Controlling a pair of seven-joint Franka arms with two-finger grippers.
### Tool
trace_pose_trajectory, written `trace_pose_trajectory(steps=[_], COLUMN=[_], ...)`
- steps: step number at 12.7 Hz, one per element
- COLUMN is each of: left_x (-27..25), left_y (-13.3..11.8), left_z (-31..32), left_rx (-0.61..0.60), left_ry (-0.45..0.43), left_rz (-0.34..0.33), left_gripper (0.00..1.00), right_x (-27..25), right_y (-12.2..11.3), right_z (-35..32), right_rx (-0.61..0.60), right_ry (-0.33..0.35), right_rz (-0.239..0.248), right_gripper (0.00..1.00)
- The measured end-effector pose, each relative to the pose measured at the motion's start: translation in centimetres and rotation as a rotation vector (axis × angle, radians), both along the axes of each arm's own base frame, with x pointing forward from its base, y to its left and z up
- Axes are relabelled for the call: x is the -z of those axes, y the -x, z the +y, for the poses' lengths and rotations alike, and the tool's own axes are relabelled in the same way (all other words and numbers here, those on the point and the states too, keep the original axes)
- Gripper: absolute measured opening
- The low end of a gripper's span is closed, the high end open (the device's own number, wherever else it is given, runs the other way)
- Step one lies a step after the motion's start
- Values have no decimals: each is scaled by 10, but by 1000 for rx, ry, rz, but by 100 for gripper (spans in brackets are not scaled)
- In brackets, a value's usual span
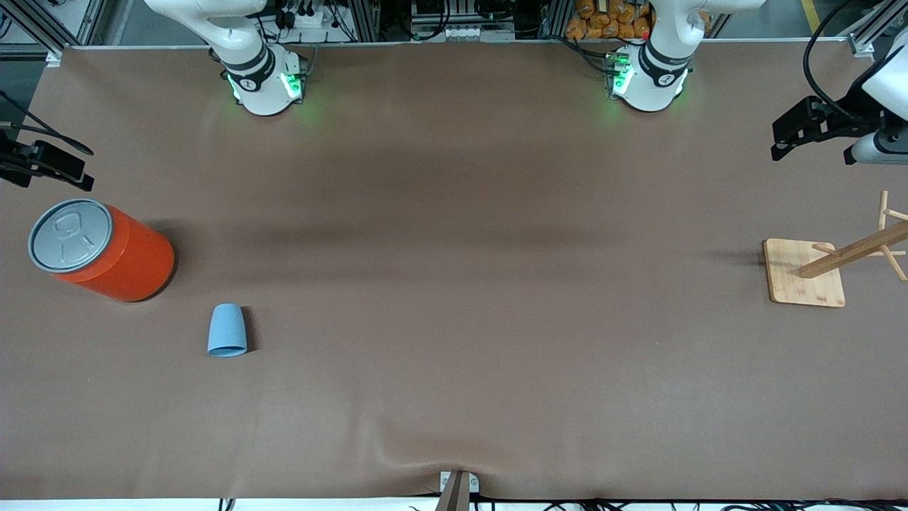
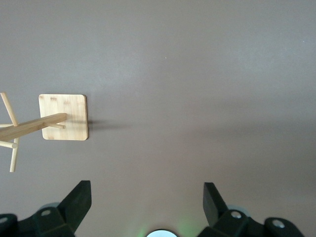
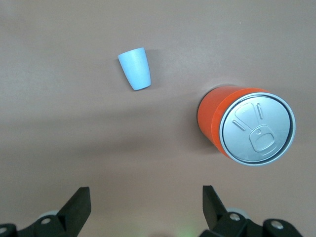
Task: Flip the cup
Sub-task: 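Reach the right gripper down to the light-blue cup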
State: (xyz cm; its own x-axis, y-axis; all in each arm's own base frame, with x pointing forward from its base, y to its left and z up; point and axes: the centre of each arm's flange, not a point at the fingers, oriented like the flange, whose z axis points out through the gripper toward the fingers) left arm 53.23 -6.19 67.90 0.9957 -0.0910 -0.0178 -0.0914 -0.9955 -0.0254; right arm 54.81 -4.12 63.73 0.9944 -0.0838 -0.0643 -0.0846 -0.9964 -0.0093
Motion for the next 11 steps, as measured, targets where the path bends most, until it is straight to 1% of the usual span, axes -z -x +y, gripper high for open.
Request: trace_pose_trajectory(steps=[5, 7, 10, 11], left_x=[0, 0, -2, -2], left_y=[0, -1, 0, 0], left_z=[4, 5, 5, 5], left_rx=[-7, -10, -12, -12], left_ry=[0, 0, 0, 1], left_rz=[0, -1, -4, -5], left_gripper=[100, 100, 100, 100], right_x=[1, 12, 44, 58], right_y=[0, -5, -28, -37], right_z=[1, 4, 10, 14], right_rx=[0, -5, -15, -22], right_ry=[-10, -11, -8, -8], right_rz=[-1, 20, 24, 33], right_gripper=[100, 100, 100, 100])
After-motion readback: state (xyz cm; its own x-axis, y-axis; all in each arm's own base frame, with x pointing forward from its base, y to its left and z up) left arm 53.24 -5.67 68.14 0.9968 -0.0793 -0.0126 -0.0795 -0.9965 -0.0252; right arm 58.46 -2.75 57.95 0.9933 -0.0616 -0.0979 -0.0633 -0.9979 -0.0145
